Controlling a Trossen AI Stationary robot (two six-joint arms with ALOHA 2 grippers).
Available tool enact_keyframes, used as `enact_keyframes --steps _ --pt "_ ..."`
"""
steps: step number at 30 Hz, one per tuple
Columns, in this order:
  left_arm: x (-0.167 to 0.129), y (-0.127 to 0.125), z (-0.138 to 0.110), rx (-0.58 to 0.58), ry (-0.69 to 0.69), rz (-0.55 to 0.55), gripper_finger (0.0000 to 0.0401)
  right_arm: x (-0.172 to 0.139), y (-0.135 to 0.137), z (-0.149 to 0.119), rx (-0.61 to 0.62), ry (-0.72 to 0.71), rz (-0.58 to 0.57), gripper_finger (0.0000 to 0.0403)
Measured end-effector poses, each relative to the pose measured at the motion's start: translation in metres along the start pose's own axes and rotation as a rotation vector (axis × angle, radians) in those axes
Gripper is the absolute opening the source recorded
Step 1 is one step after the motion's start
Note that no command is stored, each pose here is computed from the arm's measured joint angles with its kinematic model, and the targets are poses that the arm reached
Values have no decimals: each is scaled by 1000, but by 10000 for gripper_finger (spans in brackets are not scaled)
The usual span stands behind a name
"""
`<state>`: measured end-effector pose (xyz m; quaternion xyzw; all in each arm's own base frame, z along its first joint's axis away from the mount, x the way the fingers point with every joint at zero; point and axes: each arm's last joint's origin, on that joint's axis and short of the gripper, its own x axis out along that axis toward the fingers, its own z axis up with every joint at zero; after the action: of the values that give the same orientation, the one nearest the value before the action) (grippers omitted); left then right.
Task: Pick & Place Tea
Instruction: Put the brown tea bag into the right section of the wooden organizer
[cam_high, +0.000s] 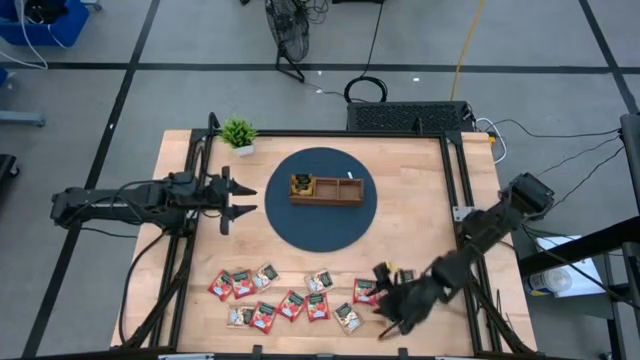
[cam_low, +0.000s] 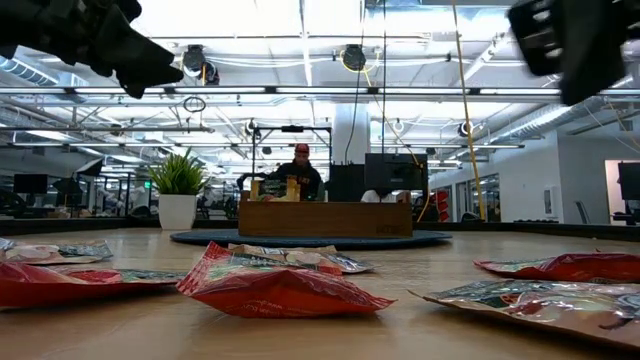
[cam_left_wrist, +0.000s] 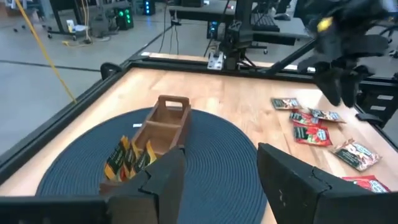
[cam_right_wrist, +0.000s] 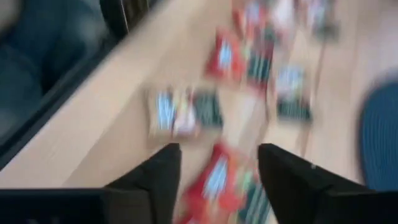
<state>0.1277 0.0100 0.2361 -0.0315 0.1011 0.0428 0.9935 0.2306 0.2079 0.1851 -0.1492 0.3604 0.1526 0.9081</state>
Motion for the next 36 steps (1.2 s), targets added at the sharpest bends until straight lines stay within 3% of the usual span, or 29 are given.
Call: enact_keyframes --steps 3,7,11,17,23,32,36 --pt "0 0 0 5 -1 0 202 -18 16 13 113 164 -14 239" --pt "0 0 0 1 -1 0 203 -20 34 16 240 225 9 247" --pt "0 0 0 1 1 0 203 0 43 7 318 335 72 238" --pt "0 0 0 0 1 1 202 28 53 -13 335 498 123 224" --pt "0 0 0 -2 1 0 202 32 55 -16 437 536 124 207" --pt "0 0 0 -2 1 0 202 26 48 -26 545 631 -44 129" --pt "0 0 0 -2 1 1 202 27 50 -25 584 635 -15 67"
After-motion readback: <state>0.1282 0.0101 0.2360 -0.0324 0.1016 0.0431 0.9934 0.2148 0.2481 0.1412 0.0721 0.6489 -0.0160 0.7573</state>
